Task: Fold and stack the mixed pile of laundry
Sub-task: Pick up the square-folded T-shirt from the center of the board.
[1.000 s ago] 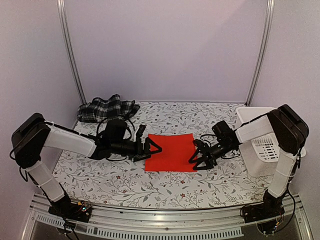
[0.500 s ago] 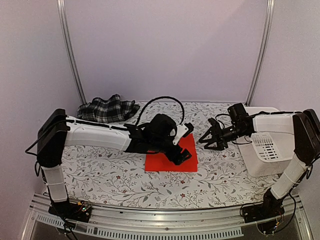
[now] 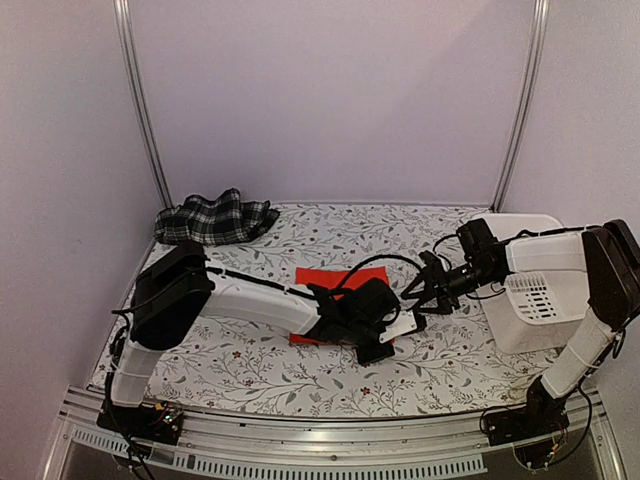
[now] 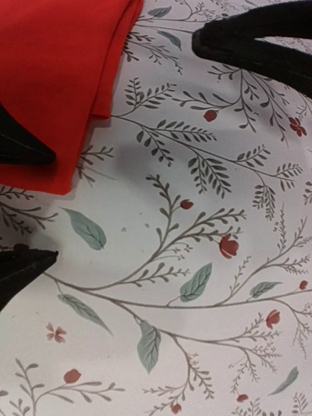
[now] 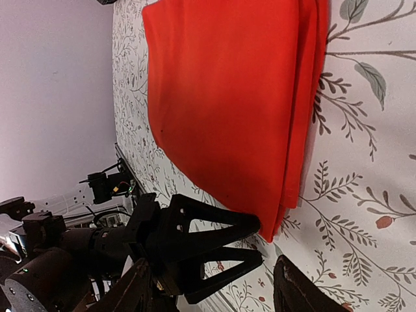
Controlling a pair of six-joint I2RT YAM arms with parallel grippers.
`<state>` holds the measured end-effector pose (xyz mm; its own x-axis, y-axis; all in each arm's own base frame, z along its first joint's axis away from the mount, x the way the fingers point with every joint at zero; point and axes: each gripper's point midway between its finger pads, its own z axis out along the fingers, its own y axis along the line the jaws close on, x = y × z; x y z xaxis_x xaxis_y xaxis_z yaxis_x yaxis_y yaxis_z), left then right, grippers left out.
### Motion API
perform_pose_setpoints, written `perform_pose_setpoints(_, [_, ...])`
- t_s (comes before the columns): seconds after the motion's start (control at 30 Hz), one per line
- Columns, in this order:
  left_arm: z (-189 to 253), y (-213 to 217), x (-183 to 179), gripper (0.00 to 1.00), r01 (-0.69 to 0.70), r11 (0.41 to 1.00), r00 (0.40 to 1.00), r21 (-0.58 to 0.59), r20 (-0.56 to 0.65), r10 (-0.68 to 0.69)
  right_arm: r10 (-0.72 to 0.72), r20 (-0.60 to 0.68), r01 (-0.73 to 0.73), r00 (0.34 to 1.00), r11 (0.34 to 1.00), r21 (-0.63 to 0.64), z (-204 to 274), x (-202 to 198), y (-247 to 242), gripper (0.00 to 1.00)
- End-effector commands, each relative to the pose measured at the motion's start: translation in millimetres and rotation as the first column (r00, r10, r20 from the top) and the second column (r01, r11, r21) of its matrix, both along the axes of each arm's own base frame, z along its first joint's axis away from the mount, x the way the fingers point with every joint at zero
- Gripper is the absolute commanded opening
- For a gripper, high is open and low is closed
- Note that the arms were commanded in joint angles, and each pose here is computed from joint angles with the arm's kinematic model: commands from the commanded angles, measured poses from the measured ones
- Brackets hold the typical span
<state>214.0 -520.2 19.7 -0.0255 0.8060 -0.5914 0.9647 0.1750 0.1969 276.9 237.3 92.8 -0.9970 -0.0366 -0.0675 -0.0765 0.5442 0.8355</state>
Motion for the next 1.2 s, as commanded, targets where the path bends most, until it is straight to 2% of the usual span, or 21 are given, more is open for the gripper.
perform_pose_setpoints(0.0, [-16.4,-3.5,-3.4,0.42,0.041,0.999,0.999,0.036,-0.007,-0.04,-0.007,0.0,0.007,1.0,1.0,0.004,-1.5,-1.2,-2.5,0.63])
perform_pose_setpoints(0.13, [-29.6,2.9,-0.4,0.33,-0.003,0.998,0.999,0.056,-0.038,0.005,-0.005,-0.019,0.005,1.0,1.0,0.002,-7.2,-2.0,-2.3,0.63])
perform_pose_setpoints(0.27, [-23.5,6.1,4.0,0.1,-0.057,0.997,0.995,0.05,-0.076,0.061,-0.02,-0.037,0.02,0.999,1.0,0.0,-13.1,-2.6,-2.5,0.62])
perform_pose_setpoints(0.37, [-13.1,9.1,7.8,0.0,-0.086,0.996,0.992,0.02,-0.09,0.088,-0.041,-0.051,0.041,0.998,0.999,0.0,-15.0,1.1,-1.8,0.62])
perform_pose_setpoints(0.7, [64.6,11.4,30.1,0.0,-0.179,0.968,0.983,-0.177,-0.083,0.166,-0.067,-0.104,0.065,0.992,0.998,-0.018,-23.3,13.4,13.2,0.64])
perform_pose_setpoints(0.9, [76.3,7.1,35.9,0.0,-0.175,0.962,0.983,-0.21,-0.097,0.157,-0.088,-0.169,0.091,0.982,0.996,0.012,-28.8,18.2,20.3,0.73])
perform_pose_setpoints(1.17, [85.8,5.6,35.3,0.0,-0.165,0.96,0.984,-0.228,-0.098,0.146,-0.133,-0.222,0.153,0.966,0.986,0.072,-26.9,37.0,34.2,0.74])
